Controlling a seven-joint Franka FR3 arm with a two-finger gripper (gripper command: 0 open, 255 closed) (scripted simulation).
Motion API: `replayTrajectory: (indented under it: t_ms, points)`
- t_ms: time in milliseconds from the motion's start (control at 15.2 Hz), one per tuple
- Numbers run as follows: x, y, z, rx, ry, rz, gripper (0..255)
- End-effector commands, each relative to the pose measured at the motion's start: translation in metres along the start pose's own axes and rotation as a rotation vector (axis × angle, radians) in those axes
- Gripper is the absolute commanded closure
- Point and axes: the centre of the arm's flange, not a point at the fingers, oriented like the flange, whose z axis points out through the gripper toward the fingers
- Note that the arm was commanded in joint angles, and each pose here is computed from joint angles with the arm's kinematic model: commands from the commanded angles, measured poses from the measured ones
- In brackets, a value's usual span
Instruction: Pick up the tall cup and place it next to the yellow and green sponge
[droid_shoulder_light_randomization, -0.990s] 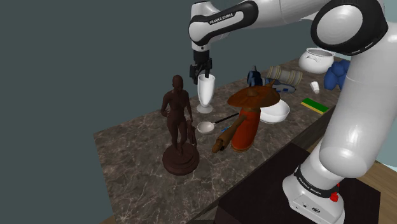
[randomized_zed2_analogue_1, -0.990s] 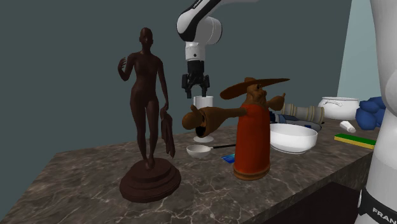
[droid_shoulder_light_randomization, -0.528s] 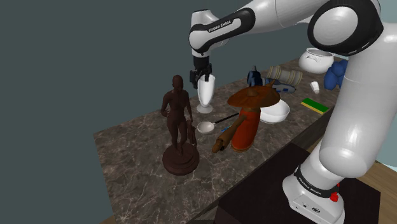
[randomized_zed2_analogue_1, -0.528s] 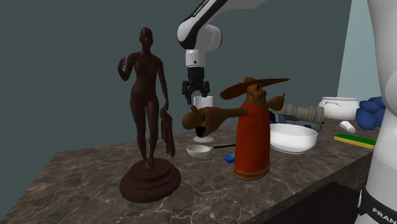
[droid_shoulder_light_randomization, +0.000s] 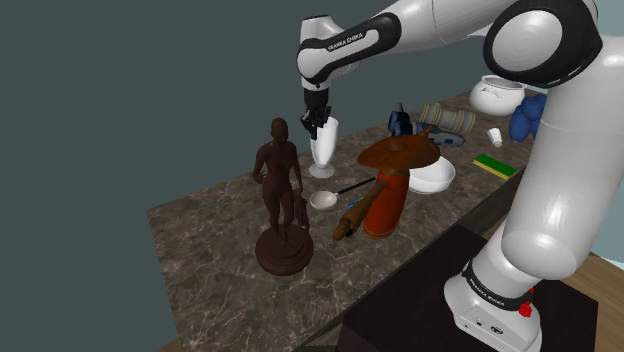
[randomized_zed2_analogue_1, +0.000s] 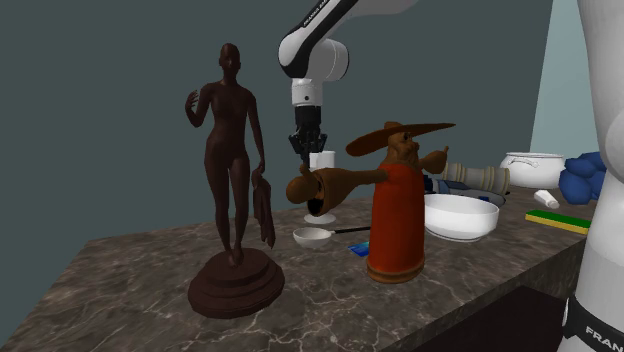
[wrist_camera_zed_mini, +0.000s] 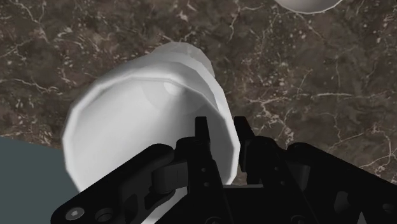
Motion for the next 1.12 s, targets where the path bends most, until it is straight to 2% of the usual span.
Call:
replayTrajectory:
  t_ms: [0,396,1056]
  points:
    - [0.0,0.0,0.0,0.0,0.0,0.0,255]
    - [0.0,0.0,0.0,0.0,0.0,0.0,255]
    - [-0.002,0.001,-0.053,0.0,0.0,0.0,255]
